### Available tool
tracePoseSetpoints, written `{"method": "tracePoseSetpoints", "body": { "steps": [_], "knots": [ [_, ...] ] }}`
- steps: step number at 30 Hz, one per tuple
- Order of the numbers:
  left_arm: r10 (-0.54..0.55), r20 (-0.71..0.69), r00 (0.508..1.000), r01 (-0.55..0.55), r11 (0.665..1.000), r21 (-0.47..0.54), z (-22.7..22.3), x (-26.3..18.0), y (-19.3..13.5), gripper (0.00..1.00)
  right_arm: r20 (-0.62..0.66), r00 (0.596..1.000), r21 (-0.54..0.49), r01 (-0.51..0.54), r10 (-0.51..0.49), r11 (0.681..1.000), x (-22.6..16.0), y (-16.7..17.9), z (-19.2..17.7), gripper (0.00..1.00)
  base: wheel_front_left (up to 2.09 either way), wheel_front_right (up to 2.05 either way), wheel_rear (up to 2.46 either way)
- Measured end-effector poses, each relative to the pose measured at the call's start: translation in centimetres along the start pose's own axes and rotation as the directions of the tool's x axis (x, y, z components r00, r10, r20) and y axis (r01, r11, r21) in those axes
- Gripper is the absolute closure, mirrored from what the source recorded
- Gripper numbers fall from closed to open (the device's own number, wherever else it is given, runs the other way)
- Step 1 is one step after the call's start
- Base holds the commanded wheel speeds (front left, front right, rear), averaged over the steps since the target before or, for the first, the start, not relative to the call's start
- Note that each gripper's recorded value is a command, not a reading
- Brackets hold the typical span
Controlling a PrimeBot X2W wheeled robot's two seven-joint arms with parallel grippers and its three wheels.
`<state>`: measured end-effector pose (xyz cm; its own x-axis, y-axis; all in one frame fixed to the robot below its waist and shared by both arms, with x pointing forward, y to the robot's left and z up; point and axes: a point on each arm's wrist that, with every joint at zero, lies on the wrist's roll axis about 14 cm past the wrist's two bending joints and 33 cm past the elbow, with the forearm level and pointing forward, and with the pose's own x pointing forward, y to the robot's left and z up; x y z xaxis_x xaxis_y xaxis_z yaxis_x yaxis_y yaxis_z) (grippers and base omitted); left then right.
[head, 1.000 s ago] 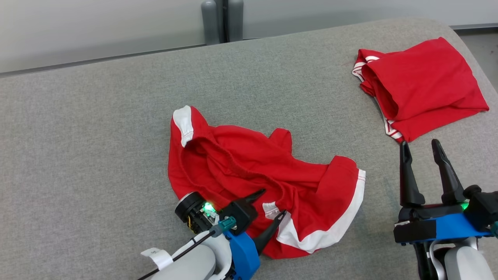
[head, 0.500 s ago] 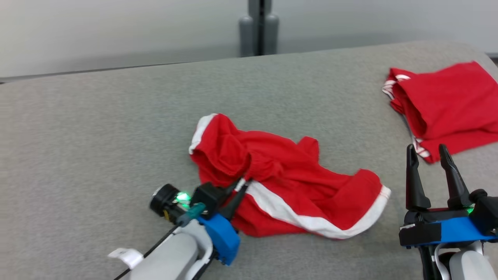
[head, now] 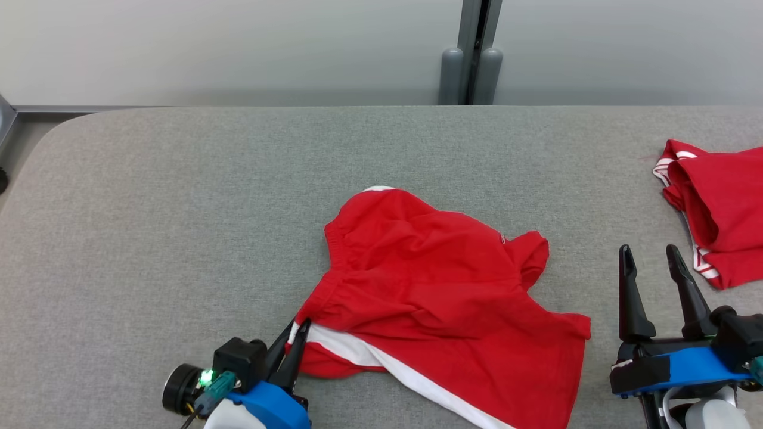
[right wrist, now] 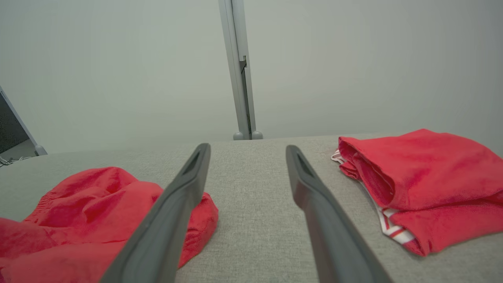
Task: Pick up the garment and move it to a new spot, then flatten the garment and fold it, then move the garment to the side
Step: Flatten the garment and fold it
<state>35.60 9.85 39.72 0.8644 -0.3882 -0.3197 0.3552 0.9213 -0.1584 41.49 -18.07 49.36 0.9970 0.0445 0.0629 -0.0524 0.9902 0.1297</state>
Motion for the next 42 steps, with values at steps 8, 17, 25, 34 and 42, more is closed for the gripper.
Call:
{"method": "tracePoseSetpoints", "body": {
  "steps": [8,17,25,34,42],
  "knots": [
    [0.094,0.161,0.982,-0.088,0.995,-0.042,4.3,-0.7,0.7,0.00,-0.008,1.000,-0.008,-0.011,0.011,1.000,-0.2,0.3,-0.2,0.00,0.00,0.00,0.00],
    [0.216,0.330,0.919,-0.204,0.976,-0.073,8.8,-2.6,3.5,0.00,-0.020,1.000,-0.016,-0.008,0.007,1.000,-0.5,0.2,-0.4,0.00,0.00,0.00,0.00],
    [0.349,0.411,0.842,-0.341,0.935,-0.097,11.2,-4.5,7.6,0.00,-0.069,0.998,-0.032,-0.010,0.008,0.999,-0.9,0.1,-1.9,0.00,0.00,0.00,0.00],
    [0.386,0.422,0.820,-0.386,0.918,-0.089,11.2,-5.0,8.9,0.00,-0.224,0.973,-0.052,-0.063,0.050,0.997,-3.0,0.7,-6.1,0.00,0.00,0.00,0.00],
    [0.385,0.419,0.822,-0.387,0.918,-0.085,11.0,-4.9,8.9,0.00,-0.368,0.926,-0.046,-0.109,0.085,0.993,-4.2,1.7,-9.7,0.00,0.00,0.00,0.00]
  ]
}}
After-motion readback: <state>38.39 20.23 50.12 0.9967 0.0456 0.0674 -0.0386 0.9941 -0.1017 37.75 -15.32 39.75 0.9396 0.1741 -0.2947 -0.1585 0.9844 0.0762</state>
